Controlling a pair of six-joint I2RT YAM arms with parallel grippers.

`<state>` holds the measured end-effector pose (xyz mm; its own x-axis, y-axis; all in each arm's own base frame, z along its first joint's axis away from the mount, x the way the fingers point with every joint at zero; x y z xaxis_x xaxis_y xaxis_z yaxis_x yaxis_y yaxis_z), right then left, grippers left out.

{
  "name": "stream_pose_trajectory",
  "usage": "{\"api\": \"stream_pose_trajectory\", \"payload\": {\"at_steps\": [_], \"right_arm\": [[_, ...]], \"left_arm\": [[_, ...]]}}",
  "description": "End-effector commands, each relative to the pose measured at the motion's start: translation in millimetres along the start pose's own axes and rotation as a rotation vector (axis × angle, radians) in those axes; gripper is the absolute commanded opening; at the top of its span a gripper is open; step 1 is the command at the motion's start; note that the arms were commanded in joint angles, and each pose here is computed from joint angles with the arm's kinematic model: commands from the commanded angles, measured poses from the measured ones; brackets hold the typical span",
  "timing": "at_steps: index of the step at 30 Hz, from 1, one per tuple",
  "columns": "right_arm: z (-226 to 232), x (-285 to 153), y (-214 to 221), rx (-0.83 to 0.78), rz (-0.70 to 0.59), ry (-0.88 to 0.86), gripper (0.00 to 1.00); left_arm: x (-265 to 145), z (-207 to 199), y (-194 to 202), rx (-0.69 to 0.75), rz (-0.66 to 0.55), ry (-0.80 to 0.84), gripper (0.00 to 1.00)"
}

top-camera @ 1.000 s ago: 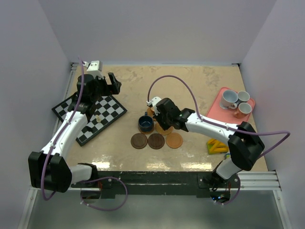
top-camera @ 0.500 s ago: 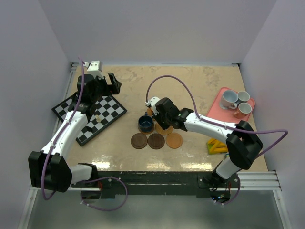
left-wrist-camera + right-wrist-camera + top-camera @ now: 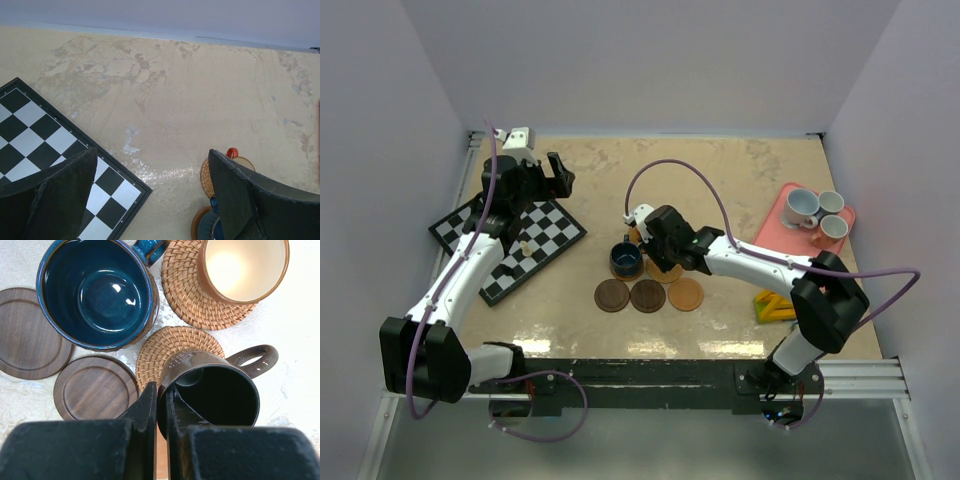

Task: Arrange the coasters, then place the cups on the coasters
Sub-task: Place the cup on the coaster.

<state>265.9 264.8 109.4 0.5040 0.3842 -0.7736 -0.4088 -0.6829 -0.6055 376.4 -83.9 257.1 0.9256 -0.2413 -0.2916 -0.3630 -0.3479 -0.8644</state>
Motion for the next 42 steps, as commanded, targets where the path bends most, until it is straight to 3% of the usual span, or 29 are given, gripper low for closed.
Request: {"api": "stream_pose_trajectory", "payload": {"at_steps": [1,3,10,20,25,28,37,42], "right_arm": [[-4.9,-2.7,-23.2,-0.013,-0.074,0.014,0.00],[-5.8,-3.6,-22.8,-0.012,-0.073,0.023,0.04],[-8.8,-9.9,-27.0,-0.010,-0.092,0.034,0.34],[-12.8,-32.0,-47.2,0.004,-0.162,0.035,0.55],[-18.3,-66.4,-72.1,0.045,-0.265,0.040,0.60],[-32.4,-77.9,-78.4,0.166,-0.292,0.129,0.64],[-71.4,-65.4,-36.5,0.440,-0.162,0.224,0.64],[-64.8,-54.6,-11.2,0.513,-0.105,0.195,0.63]], "left_arm": [[0.4,-11.3,-22.9,0.028,-0.068,0.033,0.96],[0.1,-11.1,-22.8,0.028,-0.069,0.032,0.96],[0.5,-11.4,-22.5,0.026,-0.068,0.035,0.96],[1.8,-11.0,-21.2,0.026,-0.063,0.034,0.96],[1.7,-11.4,-20.9,0.025,-0.062,0.037,0.96],[2.1,-11.2,-20.5,0.025,-0.060,0.037,0.96],[2.2,-11.7,-19.2,0.025,-0.057,0.037,0.96],[3.1,-12.5,-18.1,0.026,-0.054,0.039,0.96]]}}
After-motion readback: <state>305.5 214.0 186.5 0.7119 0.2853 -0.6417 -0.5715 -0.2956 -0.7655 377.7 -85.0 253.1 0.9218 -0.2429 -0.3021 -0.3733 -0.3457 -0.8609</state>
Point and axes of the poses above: each gripper's point midway between its finger pads, its own x axis out along the fingers, its own z axis along the line the jaws close on, y = z × x, the point moved 3 cm from there along -x, back along the fingers, and after that the axes turned 8 degrees about -x, right-handed, at the moved point
